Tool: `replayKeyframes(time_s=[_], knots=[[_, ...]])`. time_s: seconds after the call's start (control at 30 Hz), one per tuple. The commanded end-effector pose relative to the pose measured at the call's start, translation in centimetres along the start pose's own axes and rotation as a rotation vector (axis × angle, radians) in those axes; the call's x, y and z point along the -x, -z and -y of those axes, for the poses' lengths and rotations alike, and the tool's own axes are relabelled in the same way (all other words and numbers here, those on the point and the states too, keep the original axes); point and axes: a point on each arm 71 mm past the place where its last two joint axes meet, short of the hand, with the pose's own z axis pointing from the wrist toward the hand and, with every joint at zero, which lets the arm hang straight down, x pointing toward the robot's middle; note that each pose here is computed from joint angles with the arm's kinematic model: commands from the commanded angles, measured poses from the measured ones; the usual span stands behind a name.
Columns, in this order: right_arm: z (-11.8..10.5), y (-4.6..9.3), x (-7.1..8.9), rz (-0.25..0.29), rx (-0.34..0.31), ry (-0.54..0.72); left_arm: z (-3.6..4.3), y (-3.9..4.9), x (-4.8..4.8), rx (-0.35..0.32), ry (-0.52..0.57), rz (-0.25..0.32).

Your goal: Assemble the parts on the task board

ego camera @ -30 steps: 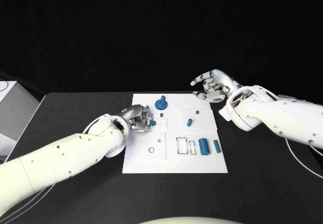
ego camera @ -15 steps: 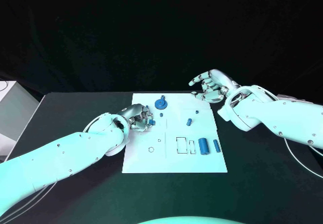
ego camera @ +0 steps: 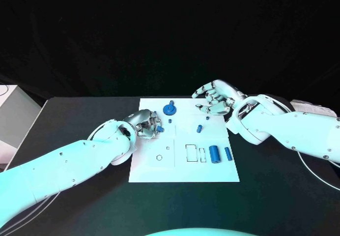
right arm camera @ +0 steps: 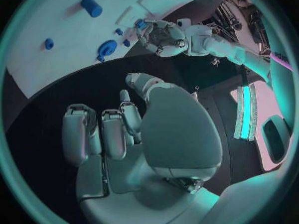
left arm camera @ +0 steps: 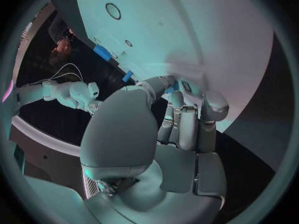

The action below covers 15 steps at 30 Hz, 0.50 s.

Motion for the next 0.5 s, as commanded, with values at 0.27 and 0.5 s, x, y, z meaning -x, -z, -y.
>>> replayKeyframes(time_s=[0.27, 0.5], knots=[[-2.2, 0.9, -2.8, -0.117, 0.068, 0.088, 0.88, 0.63, -0.06, -0.072, 0.065, 0.034], [-3.4, 1.5, -5.2, -0.179, 0.093, 0.113, 1.15, 1.06, 0.49, -0.082, 0.095, 0.042]])
